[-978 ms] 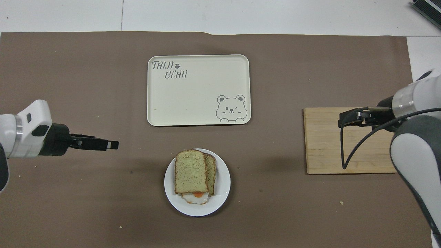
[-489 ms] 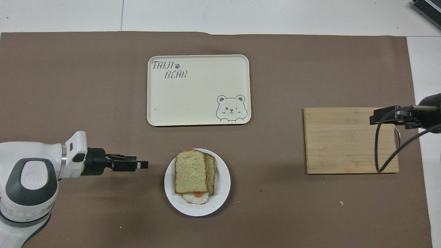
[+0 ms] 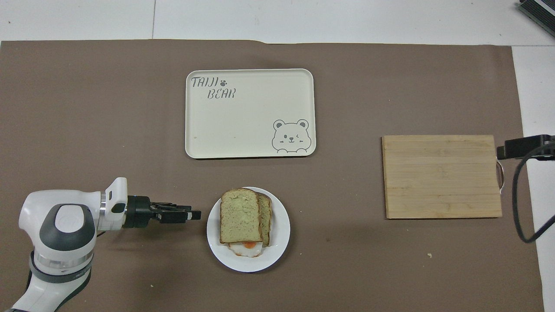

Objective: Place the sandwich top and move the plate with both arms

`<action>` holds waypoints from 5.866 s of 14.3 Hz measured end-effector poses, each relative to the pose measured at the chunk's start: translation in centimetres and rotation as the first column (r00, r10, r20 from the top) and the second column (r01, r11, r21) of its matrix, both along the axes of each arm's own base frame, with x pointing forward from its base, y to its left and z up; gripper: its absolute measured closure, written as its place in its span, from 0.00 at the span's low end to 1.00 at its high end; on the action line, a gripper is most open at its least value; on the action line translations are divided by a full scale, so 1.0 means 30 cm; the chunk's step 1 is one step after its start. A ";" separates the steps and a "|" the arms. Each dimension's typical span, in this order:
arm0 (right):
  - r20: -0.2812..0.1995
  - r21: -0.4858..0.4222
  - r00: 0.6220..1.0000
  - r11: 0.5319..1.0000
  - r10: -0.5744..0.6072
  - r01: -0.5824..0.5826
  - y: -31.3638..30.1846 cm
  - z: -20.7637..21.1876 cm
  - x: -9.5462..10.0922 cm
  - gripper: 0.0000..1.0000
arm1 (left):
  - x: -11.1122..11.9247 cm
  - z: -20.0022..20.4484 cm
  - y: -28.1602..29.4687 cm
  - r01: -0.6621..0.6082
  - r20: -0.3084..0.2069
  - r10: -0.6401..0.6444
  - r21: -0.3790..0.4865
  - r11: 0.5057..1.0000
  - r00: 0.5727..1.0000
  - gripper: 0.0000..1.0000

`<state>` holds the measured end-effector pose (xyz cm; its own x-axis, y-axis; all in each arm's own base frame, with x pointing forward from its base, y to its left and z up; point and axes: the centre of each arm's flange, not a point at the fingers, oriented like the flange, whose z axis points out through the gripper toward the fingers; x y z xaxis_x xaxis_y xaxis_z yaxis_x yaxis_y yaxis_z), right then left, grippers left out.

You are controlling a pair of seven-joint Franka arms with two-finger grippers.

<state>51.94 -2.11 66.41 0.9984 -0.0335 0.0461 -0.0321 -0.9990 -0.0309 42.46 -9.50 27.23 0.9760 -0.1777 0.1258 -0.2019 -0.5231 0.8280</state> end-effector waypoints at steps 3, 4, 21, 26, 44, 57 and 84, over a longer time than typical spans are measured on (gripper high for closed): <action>-0.018 0.000 1.000 1.000 0.000 0.000 -0.007 -0.016 -0.001 0.00 | -0.044 -0.071 -0.011 -0.013 0.001 0.013 -0.041 0.999 1.000 0.35; -0.023 0.000 1.000 1.000 -0.003 0.003 -0.014 -0.022 -0.002 0.00 | -0.055 -0.088 -0.020 -0.019 -0.005 0.018 -0.051 0.999 1.000 0.36; 0.002 -0.014 1.000 0.999 -0.031 0.031 -0.083 0.030 -0.003 0.00 | 0.028 -0.021 -0.094 -0.146 -0.061 0.142 -0.075 0.986 0.988 0.95; -0.020 -0.041 1.000 0.999 -0.014 0.013 -0.059 -0.007 0.020 0.00 | 0.359 0.208 -0.156 -0.227 -0.066 0.224 -0.050 0.973 0.972 0.95; -0.026 -0.058 1.000 0.998 -0.015 0.013 -0.064 -0.013 0.020 0.00 | 0.807 0.064 -0.285 -0.430 0.011 0.433 0.137 0.892 0.902 0.86; -0.026 -0.058 1.000 0.998 -0.015 0.013 -0.064 -0.013 0.020 0.00 | 0.830 0.528 0.025 -0.297 0.329 0.143 0.482 0.824 0.933 0.00; -0.026 -0.058 1.000 0.998 -0.015 0.013 -0.064 -0.013 0.020 0.00 | 0.350 1.415 0.371 -0.015 0.095 -0.114 0.828 0.560 0.989 0.00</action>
<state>52.53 -4.02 66.01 0.9987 -0.0453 0.0221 -0.0459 -0.9985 0.0281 52.95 1.64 69.68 0.9494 -0.3138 0.0150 -0.3139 -0.9494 0.0045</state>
